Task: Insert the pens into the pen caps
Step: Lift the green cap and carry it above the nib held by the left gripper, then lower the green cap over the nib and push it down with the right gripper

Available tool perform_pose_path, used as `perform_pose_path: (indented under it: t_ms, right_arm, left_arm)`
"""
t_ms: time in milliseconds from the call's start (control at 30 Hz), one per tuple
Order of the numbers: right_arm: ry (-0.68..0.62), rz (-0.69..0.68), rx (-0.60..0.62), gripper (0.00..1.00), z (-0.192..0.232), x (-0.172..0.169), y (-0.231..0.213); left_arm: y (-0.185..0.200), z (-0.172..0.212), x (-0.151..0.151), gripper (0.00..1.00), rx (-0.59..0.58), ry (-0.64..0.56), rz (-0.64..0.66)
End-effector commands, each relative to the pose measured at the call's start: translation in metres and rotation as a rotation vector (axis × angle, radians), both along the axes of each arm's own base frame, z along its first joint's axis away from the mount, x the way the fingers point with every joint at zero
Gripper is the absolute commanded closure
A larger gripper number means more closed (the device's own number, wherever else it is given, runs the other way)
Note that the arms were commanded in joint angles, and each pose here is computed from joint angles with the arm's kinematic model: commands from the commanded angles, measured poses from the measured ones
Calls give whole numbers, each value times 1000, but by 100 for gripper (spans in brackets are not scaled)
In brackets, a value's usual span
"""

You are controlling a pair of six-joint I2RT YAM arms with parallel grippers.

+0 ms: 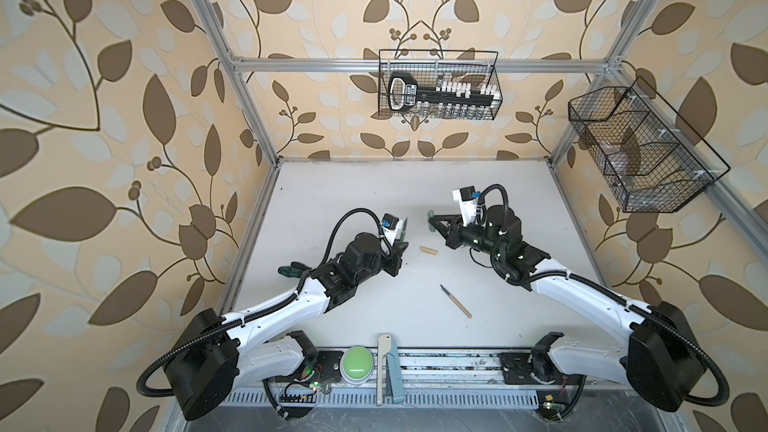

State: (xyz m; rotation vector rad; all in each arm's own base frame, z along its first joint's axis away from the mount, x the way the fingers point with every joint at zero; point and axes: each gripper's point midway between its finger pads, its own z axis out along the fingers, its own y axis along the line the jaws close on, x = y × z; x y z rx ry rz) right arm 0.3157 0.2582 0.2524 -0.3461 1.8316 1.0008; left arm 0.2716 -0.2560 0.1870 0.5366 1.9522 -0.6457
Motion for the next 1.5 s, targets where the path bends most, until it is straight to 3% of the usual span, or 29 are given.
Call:
perform_pose_path:
  t_ms: [0, 267, 600, 1467]
  right_arm:
    - [-89, 80, 155, 91, 42, -13, 7]
    - [-178, 139, 269, 90, 90, -26, 11]
    - [-220, 162, 308, 90, 110, -30, 18]
    - [-228, 205, 324, 90, 109, -44, 27]
  left_arm:
    - [-15, 45, -5, 99, -81, -80, -80]
    - [-29, 54, -16, 98, -138, -86, -149]
    - [-46, 78, -40, 97, -179, -127, -243]
    - [-43, 88, -48, 97, -183, -157, -254]
